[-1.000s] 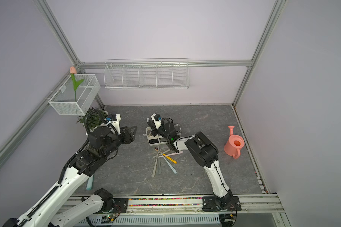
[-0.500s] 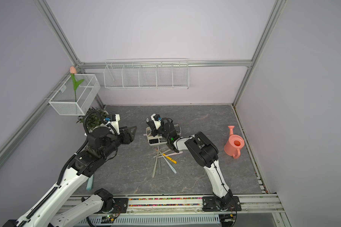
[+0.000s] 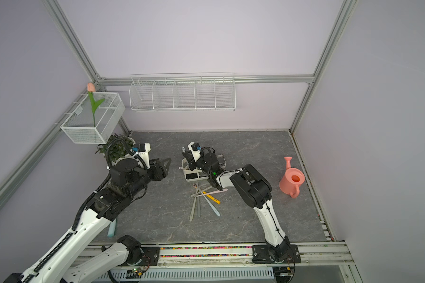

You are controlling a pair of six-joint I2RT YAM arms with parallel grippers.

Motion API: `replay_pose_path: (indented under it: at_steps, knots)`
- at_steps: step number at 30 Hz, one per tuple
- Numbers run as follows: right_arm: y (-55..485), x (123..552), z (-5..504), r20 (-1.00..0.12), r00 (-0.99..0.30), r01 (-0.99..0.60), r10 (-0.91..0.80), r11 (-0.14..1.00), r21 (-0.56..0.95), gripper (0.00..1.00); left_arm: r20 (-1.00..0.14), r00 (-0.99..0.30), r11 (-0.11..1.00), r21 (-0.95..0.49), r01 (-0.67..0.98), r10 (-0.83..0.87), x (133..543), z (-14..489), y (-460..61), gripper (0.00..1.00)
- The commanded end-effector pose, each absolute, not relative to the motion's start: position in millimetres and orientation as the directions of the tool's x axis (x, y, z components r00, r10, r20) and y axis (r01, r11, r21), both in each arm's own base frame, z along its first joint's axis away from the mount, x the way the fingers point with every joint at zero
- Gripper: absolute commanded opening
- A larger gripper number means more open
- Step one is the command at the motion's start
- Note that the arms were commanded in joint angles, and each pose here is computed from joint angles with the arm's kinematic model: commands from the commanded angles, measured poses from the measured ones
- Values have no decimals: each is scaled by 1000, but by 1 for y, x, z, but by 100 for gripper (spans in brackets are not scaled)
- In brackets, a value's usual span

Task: Place the toothbrush into the toothbrush holder
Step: Place the toothbrush in the toothbrush holder.

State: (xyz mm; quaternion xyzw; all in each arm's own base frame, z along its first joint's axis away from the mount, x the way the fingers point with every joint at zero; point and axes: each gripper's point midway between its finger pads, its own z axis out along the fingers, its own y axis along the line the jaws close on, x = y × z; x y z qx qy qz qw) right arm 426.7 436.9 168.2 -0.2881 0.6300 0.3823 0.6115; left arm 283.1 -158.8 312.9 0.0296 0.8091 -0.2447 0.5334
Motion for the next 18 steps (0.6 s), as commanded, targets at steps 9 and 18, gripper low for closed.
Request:
replay_pose_path:
  at_steps: [9, 18]
  knots:
    - [428, 420, 179, -992, -71, -819, 108, 561, 120, 46, -873, -428, 864, -389, 320, -234, 280, 317, -160, 65]
    - [409, 412, 217, -992, 15, -795, 122, 603, 62, 48, -872, -422, 858, -400, 321, -248, 277, 321, -158, 66]
